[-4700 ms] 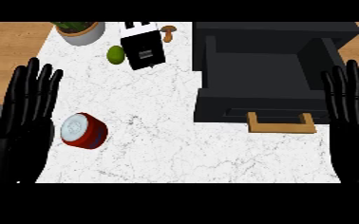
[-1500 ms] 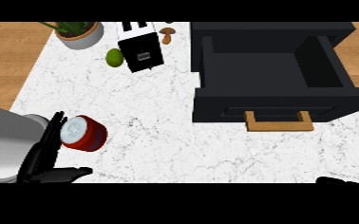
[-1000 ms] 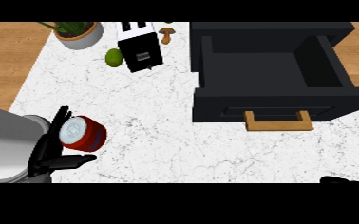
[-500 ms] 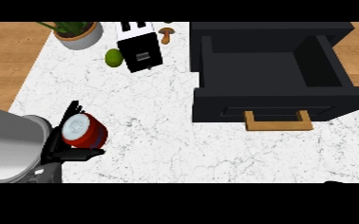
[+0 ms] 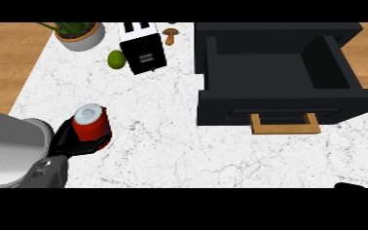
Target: Pick up the can, place it into the drawer and close the drawer
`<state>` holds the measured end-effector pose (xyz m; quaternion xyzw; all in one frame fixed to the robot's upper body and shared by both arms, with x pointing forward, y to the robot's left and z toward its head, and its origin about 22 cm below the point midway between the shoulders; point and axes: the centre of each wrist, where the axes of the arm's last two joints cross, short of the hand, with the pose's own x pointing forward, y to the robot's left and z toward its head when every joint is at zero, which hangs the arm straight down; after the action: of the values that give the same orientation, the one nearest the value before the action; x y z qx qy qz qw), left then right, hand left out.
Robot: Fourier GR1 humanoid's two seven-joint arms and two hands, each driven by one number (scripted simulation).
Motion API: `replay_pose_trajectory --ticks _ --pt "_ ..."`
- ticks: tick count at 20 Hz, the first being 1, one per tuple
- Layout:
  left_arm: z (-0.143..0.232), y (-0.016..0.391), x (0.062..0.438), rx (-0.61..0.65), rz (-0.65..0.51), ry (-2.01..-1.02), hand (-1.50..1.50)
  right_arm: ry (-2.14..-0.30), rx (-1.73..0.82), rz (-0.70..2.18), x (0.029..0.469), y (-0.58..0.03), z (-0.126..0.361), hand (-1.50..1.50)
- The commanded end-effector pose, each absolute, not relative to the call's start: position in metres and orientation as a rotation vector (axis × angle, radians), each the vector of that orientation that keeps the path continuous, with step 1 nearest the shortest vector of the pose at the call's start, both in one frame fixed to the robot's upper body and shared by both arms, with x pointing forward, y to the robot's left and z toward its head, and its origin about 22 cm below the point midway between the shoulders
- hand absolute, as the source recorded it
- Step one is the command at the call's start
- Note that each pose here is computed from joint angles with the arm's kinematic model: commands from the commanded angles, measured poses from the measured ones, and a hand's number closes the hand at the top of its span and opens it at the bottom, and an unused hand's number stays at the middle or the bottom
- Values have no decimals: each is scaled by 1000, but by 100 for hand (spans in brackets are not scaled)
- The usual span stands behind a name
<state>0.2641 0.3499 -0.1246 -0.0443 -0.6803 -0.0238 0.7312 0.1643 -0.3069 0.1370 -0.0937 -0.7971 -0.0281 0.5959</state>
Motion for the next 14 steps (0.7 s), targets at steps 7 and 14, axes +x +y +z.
replay_pose_trajectory --ticks 7,14 --pt "-121 298 295 -138 1 -1539 150 -1866 -249 -49 170 -288 146 -150" --pt "-106 229 333 -59 135 -1576 150 -1878 -240 -64 175 -303 141 -150"
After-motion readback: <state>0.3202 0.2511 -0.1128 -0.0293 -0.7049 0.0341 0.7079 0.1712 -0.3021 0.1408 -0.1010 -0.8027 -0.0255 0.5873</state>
